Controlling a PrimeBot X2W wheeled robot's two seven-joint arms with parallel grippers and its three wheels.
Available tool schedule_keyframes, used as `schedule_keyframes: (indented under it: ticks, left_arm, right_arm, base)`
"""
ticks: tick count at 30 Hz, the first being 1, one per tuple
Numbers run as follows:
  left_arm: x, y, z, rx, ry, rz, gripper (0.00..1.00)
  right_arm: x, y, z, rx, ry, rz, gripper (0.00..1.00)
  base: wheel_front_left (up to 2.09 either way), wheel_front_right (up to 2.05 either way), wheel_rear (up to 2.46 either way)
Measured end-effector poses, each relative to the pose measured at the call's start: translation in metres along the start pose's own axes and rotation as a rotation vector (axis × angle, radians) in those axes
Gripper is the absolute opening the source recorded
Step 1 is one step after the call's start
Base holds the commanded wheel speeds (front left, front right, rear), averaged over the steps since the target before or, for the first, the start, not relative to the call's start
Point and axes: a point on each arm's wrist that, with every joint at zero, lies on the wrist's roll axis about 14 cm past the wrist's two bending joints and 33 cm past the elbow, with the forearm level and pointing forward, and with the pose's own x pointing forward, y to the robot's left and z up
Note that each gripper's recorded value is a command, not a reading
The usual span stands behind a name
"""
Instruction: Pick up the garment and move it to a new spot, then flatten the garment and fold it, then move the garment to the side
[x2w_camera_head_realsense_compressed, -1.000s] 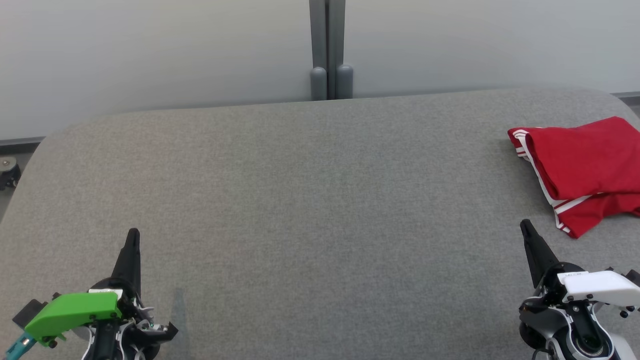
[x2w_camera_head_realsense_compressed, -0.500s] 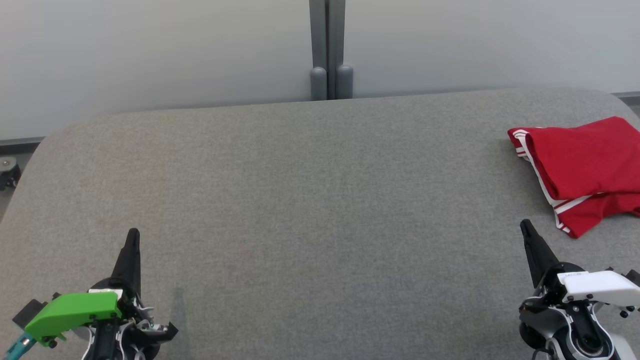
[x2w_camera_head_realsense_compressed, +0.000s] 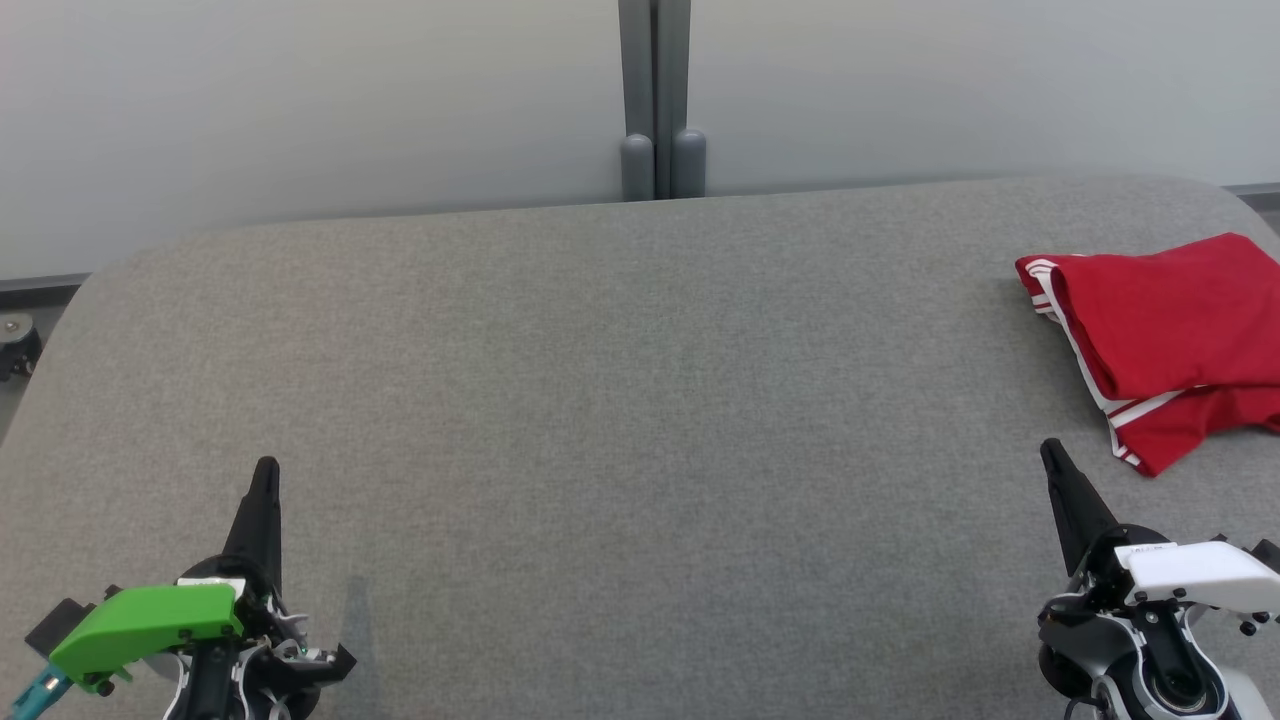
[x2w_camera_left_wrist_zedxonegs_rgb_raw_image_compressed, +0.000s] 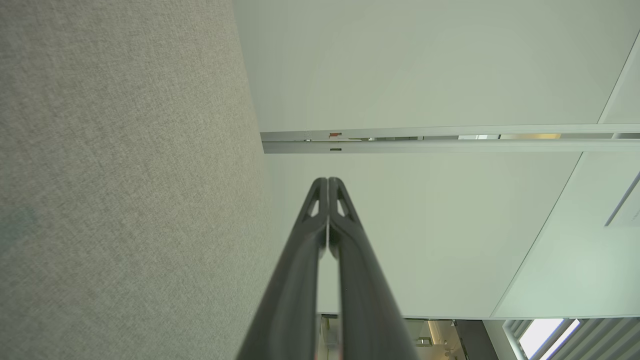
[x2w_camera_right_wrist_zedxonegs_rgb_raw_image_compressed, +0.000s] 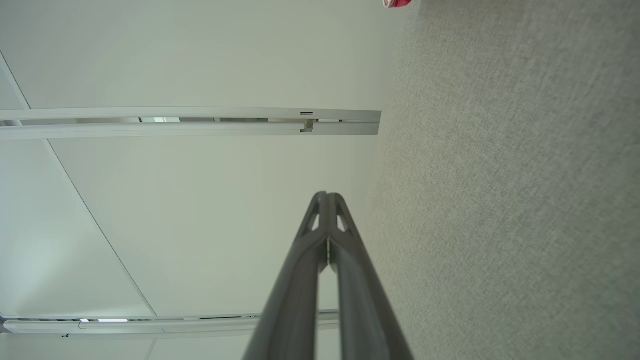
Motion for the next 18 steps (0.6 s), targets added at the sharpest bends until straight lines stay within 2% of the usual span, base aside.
schedule_keyframes:
  ticks: [18]
  left_arm:
    - [0.0,0.0,0.0,0.0,0.0,0.0,0.0]
  right_arm:
    - [0.0,0.0,0.0,0.0,0.0,0.0,0.0]
  base:
    - [0.0,0.0,0.0]
